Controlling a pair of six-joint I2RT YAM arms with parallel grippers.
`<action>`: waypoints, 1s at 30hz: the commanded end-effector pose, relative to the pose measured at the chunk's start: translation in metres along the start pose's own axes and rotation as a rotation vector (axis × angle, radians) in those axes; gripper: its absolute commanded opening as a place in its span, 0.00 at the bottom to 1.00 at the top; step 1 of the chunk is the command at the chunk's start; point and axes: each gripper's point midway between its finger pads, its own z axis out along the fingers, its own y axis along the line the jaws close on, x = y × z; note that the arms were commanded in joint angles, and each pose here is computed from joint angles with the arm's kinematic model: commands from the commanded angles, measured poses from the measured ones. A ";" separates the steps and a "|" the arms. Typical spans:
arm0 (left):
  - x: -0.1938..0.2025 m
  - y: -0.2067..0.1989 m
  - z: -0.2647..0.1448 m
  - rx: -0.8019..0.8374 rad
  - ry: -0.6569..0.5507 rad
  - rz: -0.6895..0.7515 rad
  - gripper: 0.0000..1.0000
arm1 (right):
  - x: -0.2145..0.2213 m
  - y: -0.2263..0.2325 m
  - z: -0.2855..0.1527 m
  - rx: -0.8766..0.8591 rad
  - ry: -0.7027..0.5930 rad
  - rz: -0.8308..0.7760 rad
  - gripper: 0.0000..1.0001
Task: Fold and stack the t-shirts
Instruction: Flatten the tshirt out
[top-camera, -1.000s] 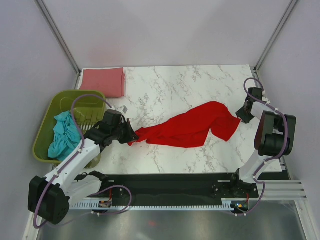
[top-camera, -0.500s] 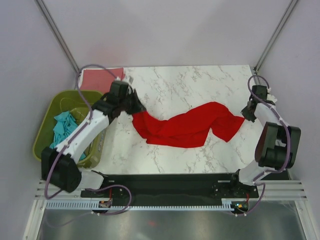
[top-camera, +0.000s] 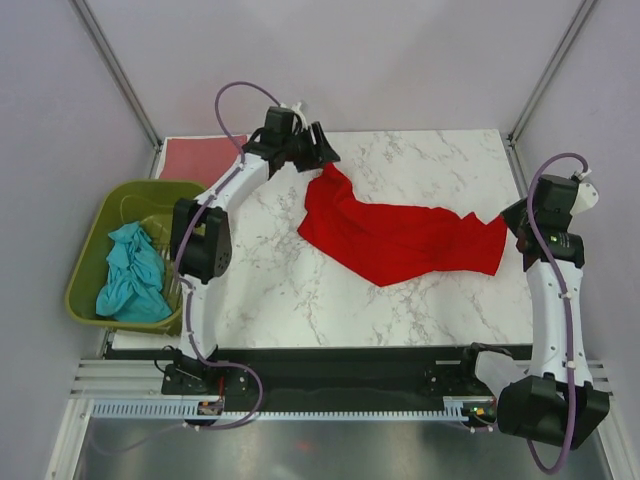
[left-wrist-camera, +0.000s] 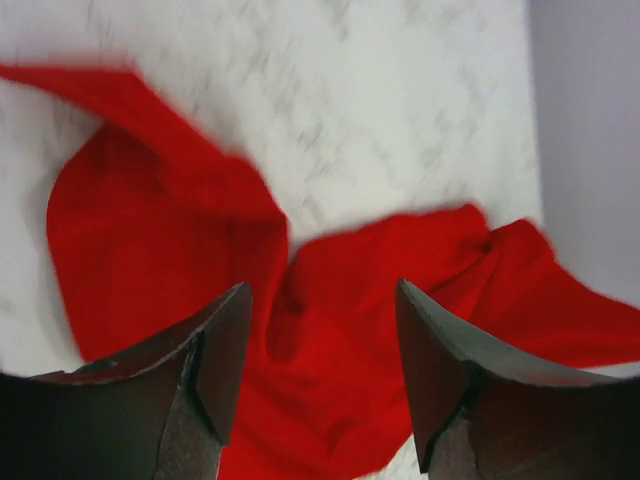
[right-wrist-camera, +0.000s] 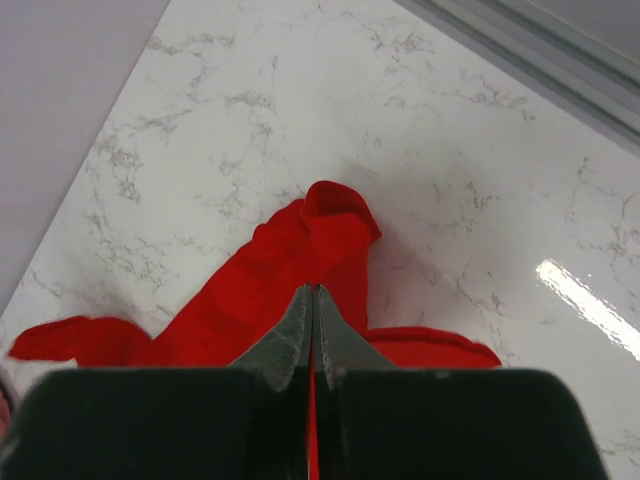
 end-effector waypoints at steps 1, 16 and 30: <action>0.017 -0.016 -0.047 -0.058 -0.009 0.124 0.67 | 0.012 0.006 -0.003 -0.050 0.049 0.029 0.00; 0.217 0.059 -0.086 -0.415 0.193 0.033 0.68 | 0.016 0.028 -0.006 -0.174 0.082 0.017 0.00; 0.239 0.090 -0.044 -0.505 0.258 -0.004 0.16 | 0.004 0.033 -0.030 -0.217 0.042 -0.004 0.00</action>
